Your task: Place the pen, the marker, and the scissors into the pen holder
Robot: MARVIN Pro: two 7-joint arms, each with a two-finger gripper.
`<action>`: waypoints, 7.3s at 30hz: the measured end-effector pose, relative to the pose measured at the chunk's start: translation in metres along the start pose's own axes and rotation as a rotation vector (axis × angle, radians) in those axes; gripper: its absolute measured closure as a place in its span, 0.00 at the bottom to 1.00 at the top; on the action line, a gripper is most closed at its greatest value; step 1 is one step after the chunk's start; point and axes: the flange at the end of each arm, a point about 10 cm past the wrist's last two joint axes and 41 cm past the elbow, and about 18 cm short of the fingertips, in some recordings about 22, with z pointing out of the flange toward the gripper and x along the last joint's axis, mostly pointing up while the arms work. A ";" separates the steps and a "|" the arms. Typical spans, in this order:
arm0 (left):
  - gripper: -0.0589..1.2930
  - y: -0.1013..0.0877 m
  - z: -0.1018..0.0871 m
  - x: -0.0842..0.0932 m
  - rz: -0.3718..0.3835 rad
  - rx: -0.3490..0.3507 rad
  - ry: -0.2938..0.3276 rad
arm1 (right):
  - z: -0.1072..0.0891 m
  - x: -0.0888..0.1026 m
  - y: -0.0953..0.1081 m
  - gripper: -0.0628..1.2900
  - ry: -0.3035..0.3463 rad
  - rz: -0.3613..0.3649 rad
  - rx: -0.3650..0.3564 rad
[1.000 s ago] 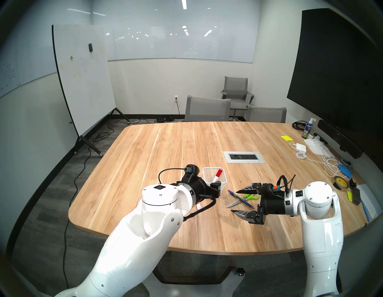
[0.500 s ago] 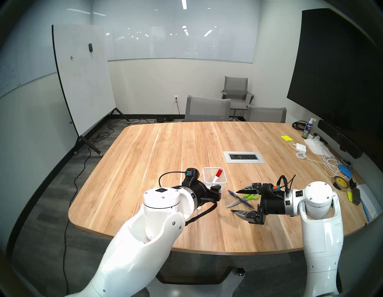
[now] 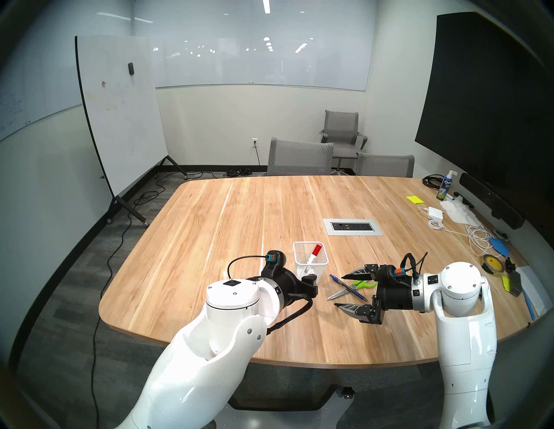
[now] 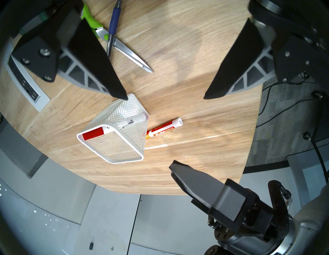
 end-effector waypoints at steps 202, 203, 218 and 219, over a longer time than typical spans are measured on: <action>0.74 -0.071 0.101 -0.013 -0.036 0.063 -0.354 | 0.000 0.000 0.000 0.05 0.000 -0.001 -0.001; 0.75 -0.071 0.101 -0.013 -0.037 0.063 -0.354 | 0.000 0.000 0.000 0.05 0.000 -0.001 -0.001; 0.79 -0.072 0.099 -0.012 -0.031 0.103 -0.353 | 0.000 0.000 0.000 0.05 0.000 -0.001 -0.001; 0.79 -0.073 0.099 -0.012 -0.031 0.106 -0.352 | 0.000 0.000 0.000 0.05 0.000 0.000 -0.001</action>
